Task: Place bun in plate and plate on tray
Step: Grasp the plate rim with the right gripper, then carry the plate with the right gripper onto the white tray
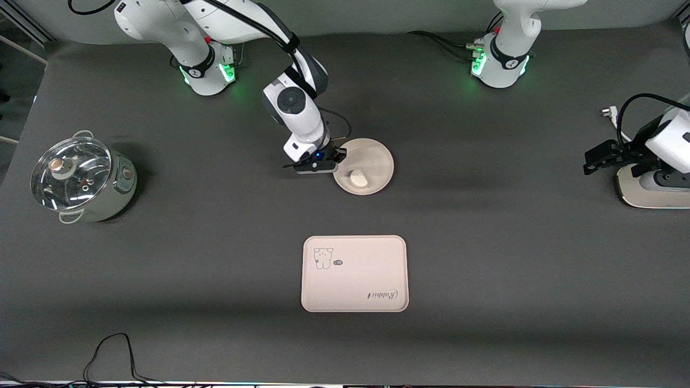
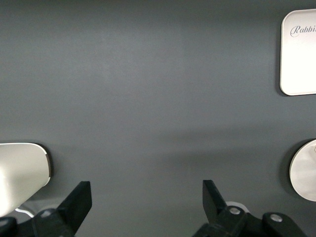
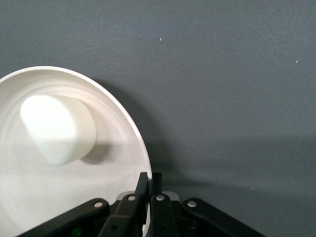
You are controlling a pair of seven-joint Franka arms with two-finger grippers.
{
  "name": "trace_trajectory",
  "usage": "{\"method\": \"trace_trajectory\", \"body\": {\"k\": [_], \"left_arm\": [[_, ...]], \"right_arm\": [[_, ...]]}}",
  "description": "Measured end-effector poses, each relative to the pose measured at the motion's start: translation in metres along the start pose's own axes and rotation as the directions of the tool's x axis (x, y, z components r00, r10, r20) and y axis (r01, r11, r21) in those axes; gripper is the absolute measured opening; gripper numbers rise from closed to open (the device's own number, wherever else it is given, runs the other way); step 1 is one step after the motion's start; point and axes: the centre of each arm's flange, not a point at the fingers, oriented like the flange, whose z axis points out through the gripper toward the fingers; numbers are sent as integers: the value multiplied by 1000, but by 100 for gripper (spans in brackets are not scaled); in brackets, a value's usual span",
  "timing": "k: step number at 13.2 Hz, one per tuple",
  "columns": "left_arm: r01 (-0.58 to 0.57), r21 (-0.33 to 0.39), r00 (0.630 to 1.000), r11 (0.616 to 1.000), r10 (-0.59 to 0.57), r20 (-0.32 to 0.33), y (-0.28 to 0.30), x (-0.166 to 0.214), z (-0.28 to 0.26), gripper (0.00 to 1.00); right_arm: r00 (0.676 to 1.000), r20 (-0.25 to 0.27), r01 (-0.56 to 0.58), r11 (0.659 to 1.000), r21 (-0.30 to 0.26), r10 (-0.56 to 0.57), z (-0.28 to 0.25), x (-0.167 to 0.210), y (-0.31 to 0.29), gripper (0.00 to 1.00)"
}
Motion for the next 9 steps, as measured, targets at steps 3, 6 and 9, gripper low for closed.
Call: {"method": "trace_trajectory", "body": {"k": [3,6,9], "left_arm": [[1,0,1000,1000,-1,0,-1,0,0,100],[2,0,1000,1000,-2,-1,-1,0,0,100],[2,0,1000,1000,-2,-1,-1,0,0,100]], "right_arm": [[1000,5,9,1000,-1,-9,-12,4,-2,4],[998,6,67,998,7,-67,-52,24,2,4],[993,13,116,992,58,-117,-125,41,7,4]]}}
